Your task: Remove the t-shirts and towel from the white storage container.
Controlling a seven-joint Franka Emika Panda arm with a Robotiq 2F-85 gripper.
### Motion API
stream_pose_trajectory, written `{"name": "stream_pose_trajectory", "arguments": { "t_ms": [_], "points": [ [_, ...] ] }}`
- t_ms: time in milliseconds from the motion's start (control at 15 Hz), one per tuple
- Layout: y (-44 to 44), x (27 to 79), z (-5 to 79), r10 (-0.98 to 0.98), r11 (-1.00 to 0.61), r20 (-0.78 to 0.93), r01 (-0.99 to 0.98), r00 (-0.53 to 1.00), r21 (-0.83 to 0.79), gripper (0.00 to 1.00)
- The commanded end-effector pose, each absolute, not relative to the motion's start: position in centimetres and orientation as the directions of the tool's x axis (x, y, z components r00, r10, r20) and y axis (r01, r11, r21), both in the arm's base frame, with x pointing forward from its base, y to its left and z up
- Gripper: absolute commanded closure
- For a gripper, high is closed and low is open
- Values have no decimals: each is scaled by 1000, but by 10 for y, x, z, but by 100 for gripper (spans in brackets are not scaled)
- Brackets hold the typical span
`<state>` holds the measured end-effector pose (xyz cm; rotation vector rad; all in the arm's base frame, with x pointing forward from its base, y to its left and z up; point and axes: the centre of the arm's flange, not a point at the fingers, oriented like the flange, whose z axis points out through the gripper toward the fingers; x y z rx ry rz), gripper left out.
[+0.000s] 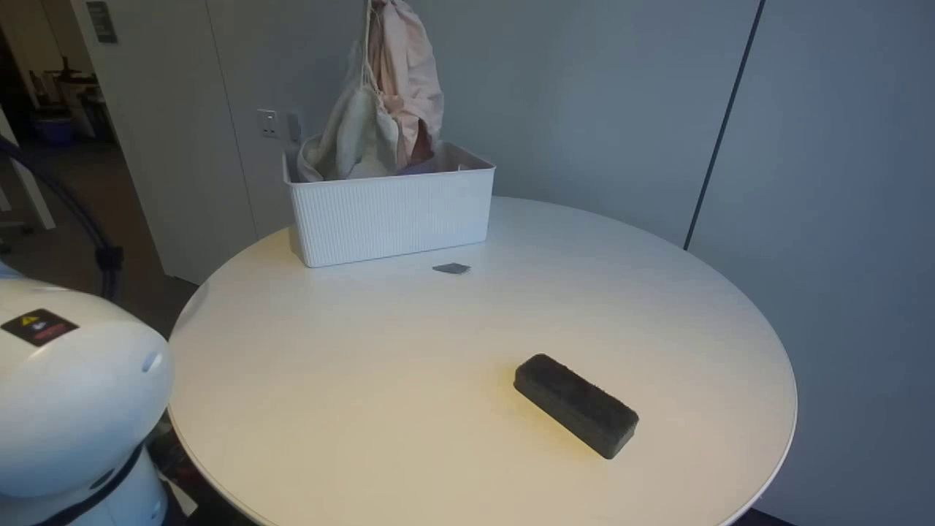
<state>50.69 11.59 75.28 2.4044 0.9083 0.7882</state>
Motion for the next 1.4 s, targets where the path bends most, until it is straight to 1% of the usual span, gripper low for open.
{"name": "stream_pose_trajectory", "arguments": {
  "t_ms": [0,400,533,667,1000,1333],
  "points": [
    [82,426,795,612,-728,431,260,663,634,94],
    [12,301,831,370,-805,549,-37,749,593,94],
    [-9,285,816,293,-796,571,-135,767,590,93],
    [-26,297,780,229,-762,570,-219,789,610,93],
    [-47,366,652,-8,-732,430,-298,903,613,95],
    [-79,425,515,-224,-605,371,-427,901,672,95]
  ]
}}
